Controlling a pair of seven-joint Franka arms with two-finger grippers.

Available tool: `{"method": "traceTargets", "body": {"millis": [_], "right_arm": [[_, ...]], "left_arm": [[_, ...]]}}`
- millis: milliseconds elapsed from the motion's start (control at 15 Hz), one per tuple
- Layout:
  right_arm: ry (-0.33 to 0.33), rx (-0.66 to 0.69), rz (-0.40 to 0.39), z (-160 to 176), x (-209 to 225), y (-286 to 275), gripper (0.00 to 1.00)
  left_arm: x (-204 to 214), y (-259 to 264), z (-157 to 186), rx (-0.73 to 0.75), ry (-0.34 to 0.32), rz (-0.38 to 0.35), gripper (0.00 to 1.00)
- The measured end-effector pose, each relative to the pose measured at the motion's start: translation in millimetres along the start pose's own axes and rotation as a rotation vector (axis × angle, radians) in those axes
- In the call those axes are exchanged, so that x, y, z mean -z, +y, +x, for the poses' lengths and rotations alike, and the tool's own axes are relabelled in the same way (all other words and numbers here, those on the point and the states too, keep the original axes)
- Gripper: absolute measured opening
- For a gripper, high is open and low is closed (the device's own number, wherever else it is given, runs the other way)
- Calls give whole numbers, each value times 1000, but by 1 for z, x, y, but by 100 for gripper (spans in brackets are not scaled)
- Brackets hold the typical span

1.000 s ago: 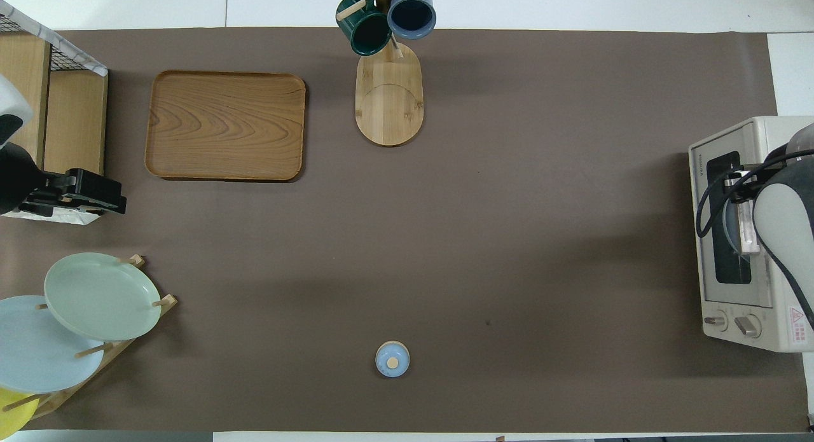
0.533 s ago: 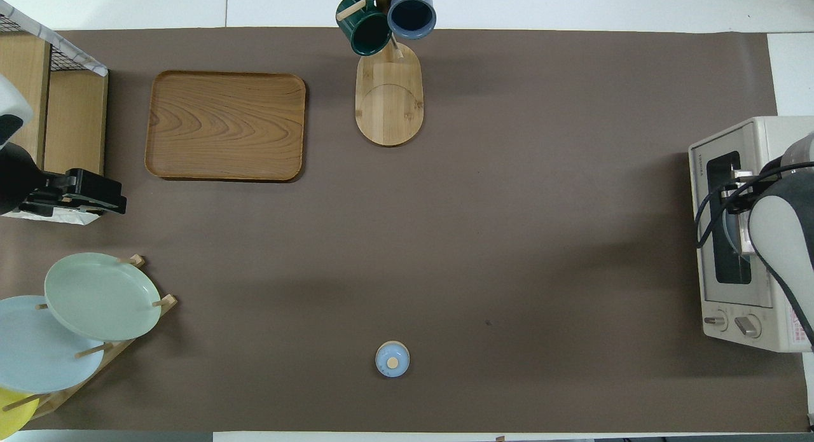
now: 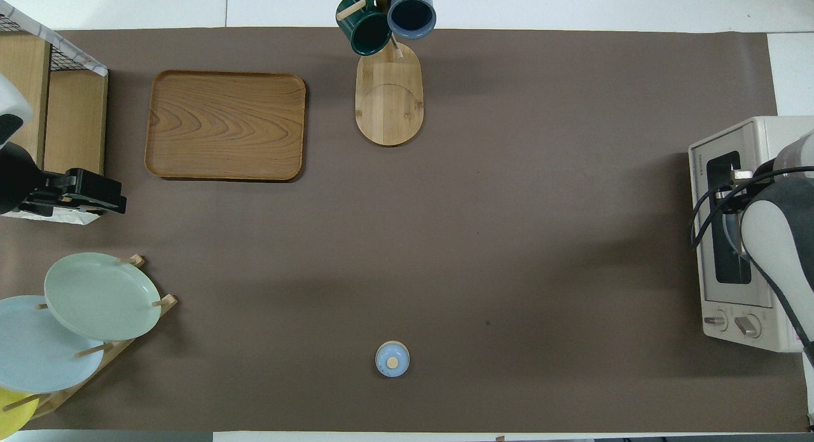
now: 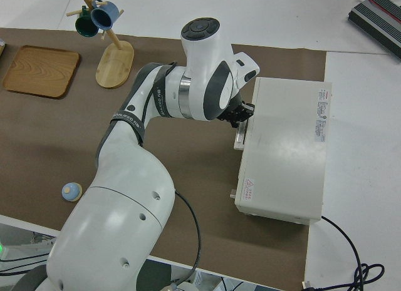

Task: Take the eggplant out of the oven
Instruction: 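Pull the oven door down and open with the right gripper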

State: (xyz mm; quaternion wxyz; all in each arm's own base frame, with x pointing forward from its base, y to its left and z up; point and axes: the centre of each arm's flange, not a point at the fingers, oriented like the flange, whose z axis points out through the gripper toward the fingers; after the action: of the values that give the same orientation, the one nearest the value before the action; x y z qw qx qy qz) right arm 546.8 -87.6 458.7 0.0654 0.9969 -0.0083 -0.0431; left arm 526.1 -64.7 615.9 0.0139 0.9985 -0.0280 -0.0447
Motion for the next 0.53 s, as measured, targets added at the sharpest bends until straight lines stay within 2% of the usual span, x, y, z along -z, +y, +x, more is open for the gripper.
{"method": "traceTargets", "body": {"millis": [333, 533], "right_arm": [[0, 7, -5, 2, 32, -4, 1], [-7, -4, -5, 1, 34, 2, 1]], "left_arm": [[0, 0, 0, 0, 0, 0, 100], [0, 0, 0, 0, 0, 0, 100]]}}
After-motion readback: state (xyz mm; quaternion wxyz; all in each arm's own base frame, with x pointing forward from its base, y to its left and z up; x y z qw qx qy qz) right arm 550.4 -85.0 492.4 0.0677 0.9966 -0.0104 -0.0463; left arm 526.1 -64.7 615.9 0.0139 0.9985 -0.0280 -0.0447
